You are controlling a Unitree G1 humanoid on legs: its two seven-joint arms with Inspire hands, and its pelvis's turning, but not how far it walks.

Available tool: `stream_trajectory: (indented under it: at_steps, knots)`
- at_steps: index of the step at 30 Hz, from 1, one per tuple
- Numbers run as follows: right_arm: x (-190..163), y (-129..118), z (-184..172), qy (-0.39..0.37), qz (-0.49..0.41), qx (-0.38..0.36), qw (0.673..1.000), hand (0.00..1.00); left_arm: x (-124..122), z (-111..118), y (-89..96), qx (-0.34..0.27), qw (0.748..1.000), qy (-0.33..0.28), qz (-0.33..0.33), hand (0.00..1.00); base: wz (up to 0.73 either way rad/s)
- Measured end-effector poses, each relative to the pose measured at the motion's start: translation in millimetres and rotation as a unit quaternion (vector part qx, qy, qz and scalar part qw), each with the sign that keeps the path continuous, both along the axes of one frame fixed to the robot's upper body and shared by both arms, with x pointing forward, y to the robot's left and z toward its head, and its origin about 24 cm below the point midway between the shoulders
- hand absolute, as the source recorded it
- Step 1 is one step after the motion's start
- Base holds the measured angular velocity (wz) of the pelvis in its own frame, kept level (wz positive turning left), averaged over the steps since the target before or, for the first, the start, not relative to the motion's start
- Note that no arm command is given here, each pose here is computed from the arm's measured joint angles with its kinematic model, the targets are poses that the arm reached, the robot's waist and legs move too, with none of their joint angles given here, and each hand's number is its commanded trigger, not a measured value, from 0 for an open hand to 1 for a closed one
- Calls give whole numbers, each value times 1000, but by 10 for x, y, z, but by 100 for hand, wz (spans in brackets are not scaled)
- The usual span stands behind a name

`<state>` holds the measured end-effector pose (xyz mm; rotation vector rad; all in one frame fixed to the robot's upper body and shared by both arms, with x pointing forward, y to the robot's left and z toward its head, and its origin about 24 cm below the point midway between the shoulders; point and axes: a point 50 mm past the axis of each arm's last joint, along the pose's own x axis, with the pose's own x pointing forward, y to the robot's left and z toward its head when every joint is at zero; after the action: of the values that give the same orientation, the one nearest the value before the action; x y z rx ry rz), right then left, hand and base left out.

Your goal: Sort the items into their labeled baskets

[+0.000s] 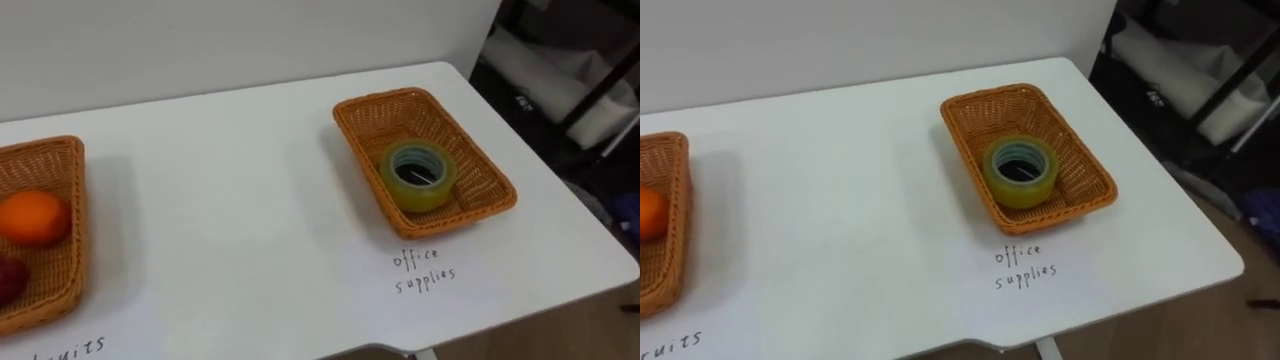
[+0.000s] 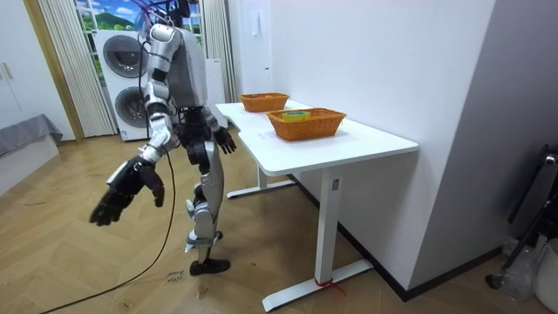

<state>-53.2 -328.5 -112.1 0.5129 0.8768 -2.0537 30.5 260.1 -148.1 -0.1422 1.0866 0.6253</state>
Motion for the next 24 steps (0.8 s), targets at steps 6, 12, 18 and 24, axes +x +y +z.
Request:
stream_trajectory:
  at_steps: [6,12,18,24]
  knots:
    - [-255,509,-340,73,208,184,958,0,-108,-72,-113,-39,998,30,-44,0,10]
    - [68,591,-454,140,506,263,810,0,-148,-103,-140,-39,995,64,-68,0,4]
    - [550,673,-512,136,617,256,731,0,-162,-148,-244,-38,990,90,-103,0,8]
    - [744,766,-535,118,664,258,692,0,-207,-157,-267,-37,990,99,-96,0,5]
